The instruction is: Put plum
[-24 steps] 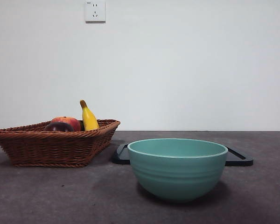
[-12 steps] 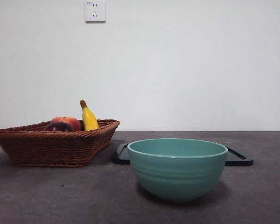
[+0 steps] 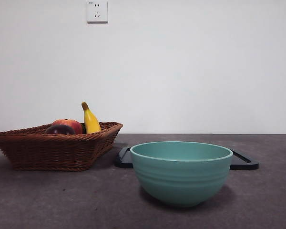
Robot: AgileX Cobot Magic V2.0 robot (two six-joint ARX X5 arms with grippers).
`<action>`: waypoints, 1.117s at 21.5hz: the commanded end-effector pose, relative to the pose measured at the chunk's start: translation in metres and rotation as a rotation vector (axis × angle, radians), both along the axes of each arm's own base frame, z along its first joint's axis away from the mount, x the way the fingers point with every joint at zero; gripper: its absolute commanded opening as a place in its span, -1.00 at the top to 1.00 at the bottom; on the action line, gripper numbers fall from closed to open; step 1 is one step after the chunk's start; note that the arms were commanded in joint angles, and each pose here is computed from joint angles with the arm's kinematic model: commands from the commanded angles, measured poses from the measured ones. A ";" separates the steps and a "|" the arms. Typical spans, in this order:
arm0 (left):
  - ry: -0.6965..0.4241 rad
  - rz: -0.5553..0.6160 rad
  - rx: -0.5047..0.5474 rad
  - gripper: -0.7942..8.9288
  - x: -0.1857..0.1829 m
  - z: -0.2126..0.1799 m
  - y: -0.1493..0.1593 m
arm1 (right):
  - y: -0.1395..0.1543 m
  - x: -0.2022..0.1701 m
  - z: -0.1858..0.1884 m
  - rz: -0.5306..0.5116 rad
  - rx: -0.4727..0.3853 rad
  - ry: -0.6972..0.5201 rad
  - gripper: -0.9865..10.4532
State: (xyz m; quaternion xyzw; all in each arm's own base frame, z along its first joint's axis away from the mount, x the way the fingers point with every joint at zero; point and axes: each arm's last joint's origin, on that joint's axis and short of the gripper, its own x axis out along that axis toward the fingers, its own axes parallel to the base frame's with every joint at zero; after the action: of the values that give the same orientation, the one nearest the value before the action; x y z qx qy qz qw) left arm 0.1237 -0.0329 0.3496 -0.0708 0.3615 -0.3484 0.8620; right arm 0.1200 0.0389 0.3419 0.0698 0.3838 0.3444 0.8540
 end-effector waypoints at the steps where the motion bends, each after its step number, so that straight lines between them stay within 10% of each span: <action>1: -0.038 -0.033 0.011 0.82 0.000 0.006 -0.001 | 0.005 0.003 0.002 0.057 -0.017 -0.001 0.81; 5: -0.042 -0.035 0.015 0.77 0.000 0.006 -0.001 | 0.008 0.005 0.001 0.074 -0.018 0.003 0.81; 9: -0.048 -0.033 0.016 0.07 0.000 0.006 -0.001 | 0.008 0.005 0.001 0.069 -0.014 0.009 0.43; 15: -0.046 -0.015 0.026 -0.25 0.001 0.006 -0.001 | 0.008 0.005 0.001 0.067 -0.013 0.011 0.23; 24: -0.073 0.047 0.041 -0.17 0.035 0.003 -0.005 | 0.008 0.005 0.001 0.067 -0.013 0.011 0.23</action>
State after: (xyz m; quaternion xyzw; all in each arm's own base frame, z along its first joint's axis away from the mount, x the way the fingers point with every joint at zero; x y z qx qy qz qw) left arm 0.1573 -0.0377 0.3464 -0.0465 0.3430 -0.3229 0.8809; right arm 0.1242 0.0460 0.3375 0.0571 0.4039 0.3642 0.8373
